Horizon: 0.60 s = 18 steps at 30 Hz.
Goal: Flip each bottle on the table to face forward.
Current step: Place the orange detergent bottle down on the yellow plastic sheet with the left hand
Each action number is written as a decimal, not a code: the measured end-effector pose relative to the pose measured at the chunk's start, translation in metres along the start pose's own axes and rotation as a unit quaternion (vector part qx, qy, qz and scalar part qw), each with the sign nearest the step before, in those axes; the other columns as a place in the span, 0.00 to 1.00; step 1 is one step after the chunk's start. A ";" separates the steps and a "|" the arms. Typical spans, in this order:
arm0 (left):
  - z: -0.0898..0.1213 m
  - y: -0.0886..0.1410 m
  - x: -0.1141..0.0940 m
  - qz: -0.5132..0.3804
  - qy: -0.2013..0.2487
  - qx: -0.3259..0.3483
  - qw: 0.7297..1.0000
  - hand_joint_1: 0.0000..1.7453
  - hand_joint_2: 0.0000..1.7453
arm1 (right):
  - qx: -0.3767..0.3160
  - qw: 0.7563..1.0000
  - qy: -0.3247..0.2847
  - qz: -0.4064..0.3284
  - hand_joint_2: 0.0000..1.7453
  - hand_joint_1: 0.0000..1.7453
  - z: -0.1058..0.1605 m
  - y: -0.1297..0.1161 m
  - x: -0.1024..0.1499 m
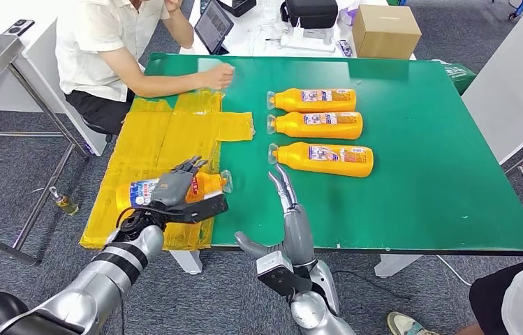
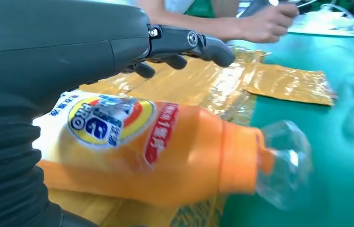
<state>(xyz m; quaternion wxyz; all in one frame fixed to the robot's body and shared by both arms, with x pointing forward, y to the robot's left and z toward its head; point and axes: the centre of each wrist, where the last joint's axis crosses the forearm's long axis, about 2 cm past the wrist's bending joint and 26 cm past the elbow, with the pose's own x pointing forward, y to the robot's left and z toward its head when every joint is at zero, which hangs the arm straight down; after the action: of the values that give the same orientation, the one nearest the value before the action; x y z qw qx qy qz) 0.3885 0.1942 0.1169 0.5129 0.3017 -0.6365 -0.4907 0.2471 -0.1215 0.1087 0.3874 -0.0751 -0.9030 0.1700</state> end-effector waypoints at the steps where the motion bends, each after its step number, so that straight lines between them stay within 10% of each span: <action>1: 0.000 0.000 0.002 -0.004 -0.003 0.001 1.000 0.00 1.00 | 0.000 1.000 0.001 0.000 1.00 0.00 0.000 0.000 0.000; 18: 0.063 -0.013 0.068 0.140 -0.205 0.305 0.919 0.00 1.00 | 0.042 0.983 -0.014 0.178 1.00 0.00 0.010 -0.006 -0.018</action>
<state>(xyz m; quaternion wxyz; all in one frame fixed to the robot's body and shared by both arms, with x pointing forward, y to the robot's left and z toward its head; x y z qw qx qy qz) 0.3077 0.1495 0.1298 0.3175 0.2440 -0.8824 -0.2471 0.2524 -0.1343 0.0921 0.3408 -0.2161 -0.8725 0.2756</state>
